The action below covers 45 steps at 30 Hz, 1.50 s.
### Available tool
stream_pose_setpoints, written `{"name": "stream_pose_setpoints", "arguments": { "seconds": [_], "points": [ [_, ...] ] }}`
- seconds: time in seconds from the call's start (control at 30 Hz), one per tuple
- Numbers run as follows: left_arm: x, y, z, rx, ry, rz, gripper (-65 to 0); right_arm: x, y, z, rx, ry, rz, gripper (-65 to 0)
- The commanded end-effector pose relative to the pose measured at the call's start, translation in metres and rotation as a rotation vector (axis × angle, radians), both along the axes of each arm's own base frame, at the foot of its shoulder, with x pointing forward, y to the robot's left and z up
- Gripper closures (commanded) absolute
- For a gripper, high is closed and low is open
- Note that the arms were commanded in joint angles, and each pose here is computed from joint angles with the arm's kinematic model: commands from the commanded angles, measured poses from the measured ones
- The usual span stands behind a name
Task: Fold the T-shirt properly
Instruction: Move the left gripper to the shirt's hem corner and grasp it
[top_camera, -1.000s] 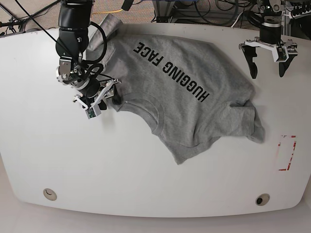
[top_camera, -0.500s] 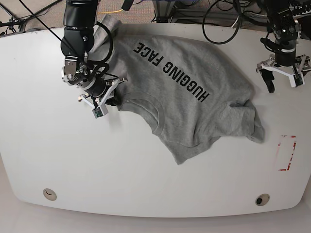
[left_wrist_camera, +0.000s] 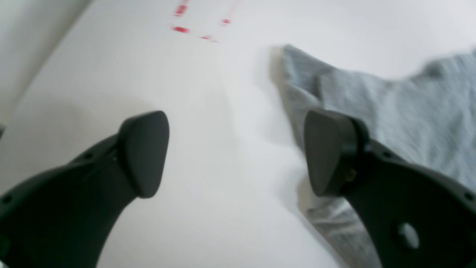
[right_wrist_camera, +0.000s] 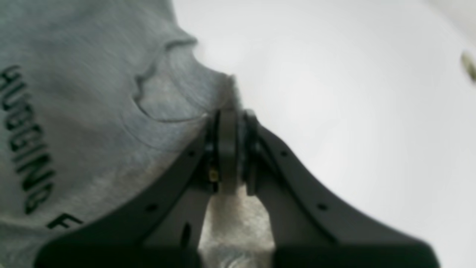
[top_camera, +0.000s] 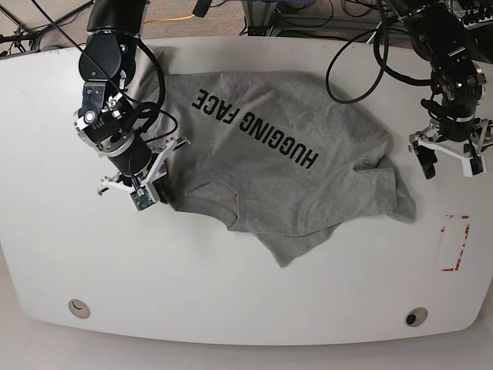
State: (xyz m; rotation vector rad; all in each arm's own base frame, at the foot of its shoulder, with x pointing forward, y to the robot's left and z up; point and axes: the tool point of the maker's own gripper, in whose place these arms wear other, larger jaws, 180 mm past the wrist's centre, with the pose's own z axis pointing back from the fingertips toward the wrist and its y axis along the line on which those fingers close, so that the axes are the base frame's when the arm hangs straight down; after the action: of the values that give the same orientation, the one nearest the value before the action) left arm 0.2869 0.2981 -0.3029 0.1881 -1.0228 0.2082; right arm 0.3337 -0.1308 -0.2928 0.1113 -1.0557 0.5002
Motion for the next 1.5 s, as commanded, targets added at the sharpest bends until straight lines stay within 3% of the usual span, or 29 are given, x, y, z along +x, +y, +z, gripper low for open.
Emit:
{"name": "stream_pose_setpoints", "arguments": {
  "seconds": [0.0, 0.53, 1.27, 1.47],
  "points": [
    [0.007, -0.005, 0.011, 0.028, -0.021, -0.059, -53.6, 0.008, 0.001, 0.045, -0.018, -0.140, 0.027, 0.0],
    [0.059, -0.011, -0.049, -0.166, 0.071, -0.051, -53.5, 0.022, -0.009, 0.071, -0.061, -0.212, 0.033, 0.0],
    [0.137, -0.037, -0.080, -0.395, 0.101, -0.055, -52.6, 0.023, -0.020, 0.072, -0.066, -0.214, -0.001, 0.0],
    [0.142, -0.039, -0.082, -0.409, 0.085, -0.050, -36.8, 0.024, -0.026, 0.074, -0.066, -0.221, -0.019, 0.0]
  ]
}}
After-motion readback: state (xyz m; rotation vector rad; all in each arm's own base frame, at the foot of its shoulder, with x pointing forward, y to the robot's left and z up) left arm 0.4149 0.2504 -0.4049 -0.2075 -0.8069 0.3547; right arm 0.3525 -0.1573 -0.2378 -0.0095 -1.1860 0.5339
